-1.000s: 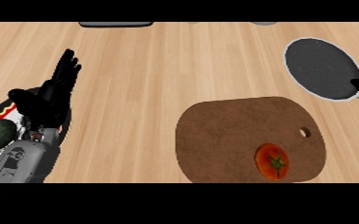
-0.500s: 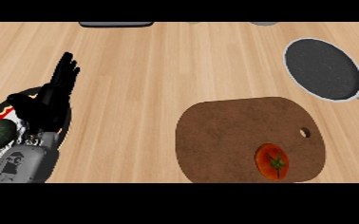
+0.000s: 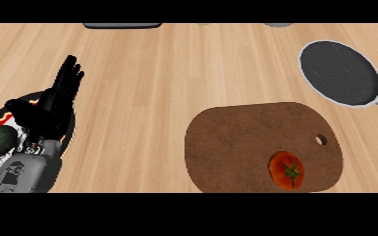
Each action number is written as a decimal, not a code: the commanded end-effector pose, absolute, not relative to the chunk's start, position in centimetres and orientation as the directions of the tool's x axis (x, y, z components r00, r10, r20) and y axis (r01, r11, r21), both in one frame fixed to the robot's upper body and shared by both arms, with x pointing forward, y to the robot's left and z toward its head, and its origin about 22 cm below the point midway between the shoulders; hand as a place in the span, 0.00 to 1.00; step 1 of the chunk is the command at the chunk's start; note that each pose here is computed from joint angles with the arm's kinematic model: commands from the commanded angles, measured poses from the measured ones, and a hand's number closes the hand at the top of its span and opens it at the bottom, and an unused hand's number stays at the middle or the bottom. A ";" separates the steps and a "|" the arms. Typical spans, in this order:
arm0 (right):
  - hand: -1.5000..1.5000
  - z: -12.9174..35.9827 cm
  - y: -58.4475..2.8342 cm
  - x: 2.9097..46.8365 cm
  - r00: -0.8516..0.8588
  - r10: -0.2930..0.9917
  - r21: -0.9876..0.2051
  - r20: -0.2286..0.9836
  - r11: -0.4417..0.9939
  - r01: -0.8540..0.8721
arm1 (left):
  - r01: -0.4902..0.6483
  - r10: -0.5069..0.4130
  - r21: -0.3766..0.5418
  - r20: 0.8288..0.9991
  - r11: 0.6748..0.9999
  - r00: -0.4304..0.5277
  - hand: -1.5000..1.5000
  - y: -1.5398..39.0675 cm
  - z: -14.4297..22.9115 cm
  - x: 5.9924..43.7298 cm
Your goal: Pick the tomato from the cutting board and place it in the pan
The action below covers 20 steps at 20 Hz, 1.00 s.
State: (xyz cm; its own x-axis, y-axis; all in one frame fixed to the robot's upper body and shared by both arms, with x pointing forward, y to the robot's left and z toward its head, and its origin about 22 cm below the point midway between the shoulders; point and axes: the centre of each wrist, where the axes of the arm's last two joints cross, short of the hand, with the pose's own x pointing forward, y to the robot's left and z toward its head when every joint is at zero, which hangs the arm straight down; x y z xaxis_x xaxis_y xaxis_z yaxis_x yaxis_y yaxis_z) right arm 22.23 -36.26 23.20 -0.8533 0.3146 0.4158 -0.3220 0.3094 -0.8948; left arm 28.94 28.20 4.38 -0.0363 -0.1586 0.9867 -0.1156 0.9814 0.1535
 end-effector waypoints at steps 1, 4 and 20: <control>0.00 23.0 -33.9 20.6 -0.852 0.234 -0.876 0.469 0.246 -0.415 | -0.110 -0.157 0.153 0.987 0.982 -0.029 0.50 28.1 3.8 29.2; 0.00 22.1 -34.3 19.7 -0.856 0.263 -0.890 0.446 0.231 -0.392 | -0.124 -0.175 0.169 0.984 0.978 -0.037 0.50 28.6 3.7 29.2; 0.00 18.4 -33.2 21.7 -0.769 0.503 -0.917 0.394 0.162 -0.364 | -0.105 -0.161 0.155 0.986 0.982 -0.051 0.50 28.0 5.7 29.5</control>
State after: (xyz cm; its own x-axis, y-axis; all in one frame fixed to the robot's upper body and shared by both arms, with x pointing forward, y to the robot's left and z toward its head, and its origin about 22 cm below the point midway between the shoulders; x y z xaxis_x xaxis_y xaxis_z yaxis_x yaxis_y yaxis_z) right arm 20.23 -32.89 19.10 -0.7830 0.4772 0.3989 -0.3492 0.1934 -0.9169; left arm 29.49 27.19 4.95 -0.0448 -0.1604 0.9860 -0.1061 0.9822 0.1550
